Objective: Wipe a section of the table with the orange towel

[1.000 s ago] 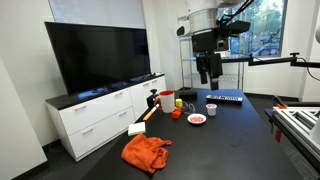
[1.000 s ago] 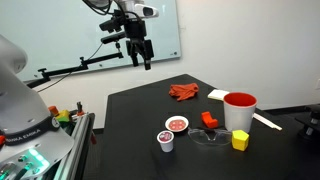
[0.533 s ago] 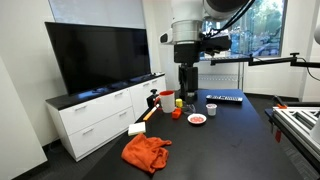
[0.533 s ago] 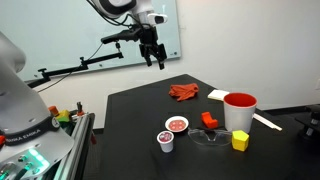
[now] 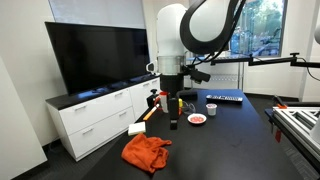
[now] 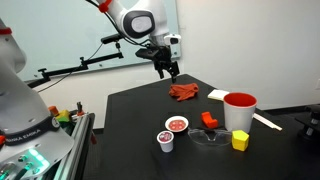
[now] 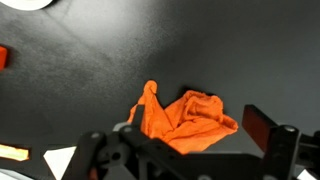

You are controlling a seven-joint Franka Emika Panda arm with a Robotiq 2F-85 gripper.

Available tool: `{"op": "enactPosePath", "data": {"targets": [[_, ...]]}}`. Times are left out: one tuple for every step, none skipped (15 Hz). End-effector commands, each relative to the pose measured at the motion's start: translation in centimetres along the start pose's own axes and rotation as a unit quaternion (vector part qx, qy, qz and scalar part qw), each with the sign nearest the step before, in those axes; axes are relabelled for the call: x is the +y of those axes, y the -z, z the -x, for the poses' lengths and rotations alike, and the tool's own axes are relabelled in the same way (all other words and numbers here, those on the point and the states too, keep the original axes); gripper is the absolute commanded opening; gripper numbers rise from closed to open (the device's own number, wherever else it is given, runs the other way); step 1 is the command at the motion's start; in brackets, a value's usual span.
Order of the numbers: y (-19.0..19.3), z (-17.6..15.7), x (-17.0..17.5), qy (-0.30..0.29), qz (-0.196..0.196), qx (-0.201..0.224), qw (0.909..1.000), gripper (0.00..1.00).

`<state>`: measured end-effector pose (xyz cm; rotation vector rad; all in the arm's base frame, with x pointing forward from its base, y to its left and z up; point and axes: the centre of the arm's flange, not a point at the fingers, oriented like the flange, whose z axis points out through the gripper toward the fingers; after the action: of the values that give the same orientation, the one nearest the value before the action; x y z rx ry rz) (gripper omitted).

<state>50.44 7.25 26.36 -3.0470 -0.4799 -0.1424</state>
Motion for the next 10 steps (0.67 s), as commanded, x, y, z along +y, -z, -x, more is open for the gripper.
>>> {"op": "enactPosePath", "data": {"targets": [[-0.4,-0.3,0.1,-0.001,0.000,-0.002,1.0000,1.00],[-0.6,-0.6,0.2,-0.001,0.000,-0.002,1.0000,1.00],[-0.5,-0.8,0.2,-0.001,0.000,-0.002,1.0000,1.00],[-0.9,-0.6,0.3,0.010,-0.008,0.002,0.9999,1.00],[-1.9,-1.0,0.3,0.014,-0.014,-0.004,0.9998,1.00],[-2.8,-1.6,0.2,0.017,-0.016,0.002,0.9997,1.00],[-3.8,-2.3,0.2,0.020,-0.018,0.007,0.9996,1.00],[-4.5,-2.9,0.3,0.022,-0.020,0.012,0.9995,1.00],[-5.0,-3.7,0.3,0.023,-0.021,0.020,0.9993,1.00],[-5.5,-4.5,0.3,0.025,-0.021,0.029,0.9990,1.00]]}}
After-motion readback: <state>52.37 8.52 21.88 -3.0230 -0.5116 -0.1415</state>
